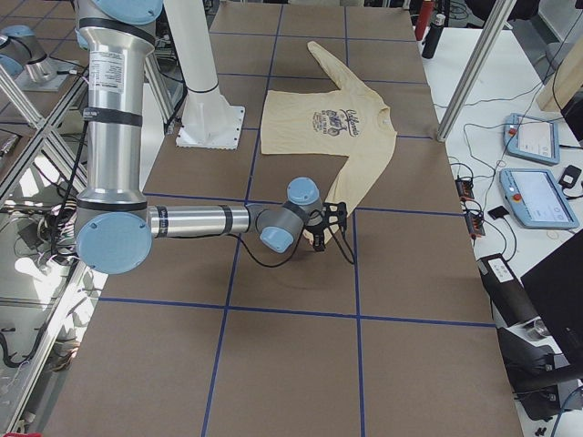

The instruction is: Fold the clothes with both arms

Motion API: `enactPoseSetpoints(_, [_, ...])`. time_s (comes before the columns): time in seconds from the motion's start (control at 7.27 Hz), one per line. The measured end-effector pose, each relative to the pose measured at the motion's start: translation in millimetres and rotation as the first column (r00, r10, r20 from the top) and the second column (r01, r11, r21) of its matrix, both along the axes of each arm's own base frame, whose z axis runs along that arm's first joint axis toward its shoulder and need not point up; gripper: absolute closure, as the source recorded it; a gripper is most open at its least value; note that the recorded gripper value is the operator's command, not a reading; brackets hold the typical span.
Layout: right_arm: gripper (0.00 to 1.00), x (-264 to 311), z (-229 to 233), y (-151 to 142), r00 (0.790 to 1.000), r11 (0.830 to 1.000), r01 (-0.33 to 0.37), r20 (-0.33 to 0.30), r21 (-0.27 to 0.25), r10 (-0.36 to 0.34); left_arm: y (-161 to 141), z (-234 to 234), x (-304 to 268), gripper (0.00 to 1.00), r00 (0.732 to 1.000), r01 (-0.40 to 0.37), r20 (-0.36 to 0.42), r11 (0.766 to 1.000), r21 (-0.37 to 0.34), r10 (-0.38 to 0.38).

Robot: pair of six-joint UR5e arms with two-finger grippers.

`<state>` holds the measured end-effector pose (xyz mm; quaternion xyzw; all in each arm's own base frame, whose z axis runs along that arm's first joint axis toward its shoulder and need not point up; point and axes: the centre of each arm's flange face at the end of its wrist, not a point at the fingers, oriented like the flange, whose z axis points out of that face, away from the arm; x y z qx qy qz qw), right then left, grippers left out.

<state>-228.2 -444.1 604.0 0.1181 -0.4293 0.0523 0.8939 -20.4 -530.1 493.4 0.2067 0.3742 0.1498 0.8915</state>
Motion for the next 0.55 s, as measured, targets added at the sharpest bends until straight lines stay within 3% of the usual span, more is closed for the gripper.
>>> enactPoseSetpoints(0.55, [0.56,-10.2,4.5,4.1,1.0,1.0,0.006,-0.014,0.001,-0.006,-0.2,1.5,0.0,0.0,1.0,-0.002,0.001,1.0,-0.001,0.002])
